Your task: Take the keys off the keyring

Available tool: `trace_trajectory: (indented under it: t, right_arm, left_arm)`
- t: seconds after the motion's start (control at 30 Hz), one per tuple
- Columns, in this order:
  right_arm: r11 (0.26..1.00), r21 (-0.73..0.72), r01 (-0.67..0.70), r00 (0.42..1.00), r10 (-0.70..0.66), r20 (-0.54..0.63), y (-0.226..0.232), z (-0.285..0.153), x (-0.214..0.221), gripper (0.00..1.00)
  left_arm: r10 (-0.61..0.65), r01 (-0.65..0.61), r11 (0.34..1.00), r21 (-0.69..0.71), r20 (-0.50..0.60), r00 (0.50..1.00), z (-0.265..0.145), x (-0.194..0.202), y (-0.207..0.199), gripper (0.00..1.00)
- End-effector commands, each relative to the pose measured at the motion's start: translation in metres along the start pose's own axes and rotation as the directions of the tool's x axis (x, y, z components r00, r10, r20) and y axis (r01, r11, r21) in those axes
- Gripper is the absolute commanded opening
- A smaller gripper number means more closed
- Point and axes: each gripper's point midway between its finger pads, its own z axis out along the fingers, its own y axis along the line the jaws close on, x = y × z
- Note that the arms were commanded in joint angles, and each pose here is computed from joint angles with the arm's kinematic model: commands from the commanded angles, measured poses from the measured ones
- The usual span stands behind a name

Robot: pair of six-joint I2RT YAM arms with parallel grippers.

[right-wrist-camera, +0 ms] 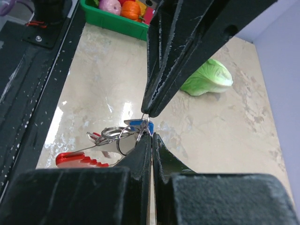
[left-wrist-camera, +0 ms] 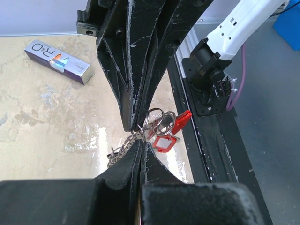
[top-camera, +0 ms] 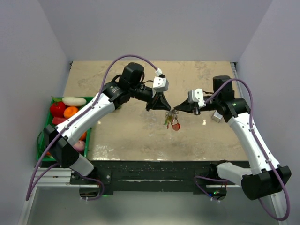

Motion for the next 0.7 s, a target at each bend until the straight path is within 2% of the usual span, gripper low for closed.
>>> trace_trajectory:
  t: [0.0, 0.67]
  right_arm:
    - [0.998, 0.067, -0.018, 0.999, 0.016, 0.034, -0.017, -0.002, -0.017, 0.0]
    - [0.984, 0.156, -0.09, 0.996, 0.087, 0.03, -0.038, -0.003, -0.016, 0.0]
  left_arm:
    - [0.067, -0.067, 0.998, -0.006, 0.05, 0.996, -0.008, -0.029, -0.009, 0.0]
    - [0.082, -0.081, 0.996, -0.032, 0.031, 0.996, -0.01, -0.024, -0.008, 0.0]
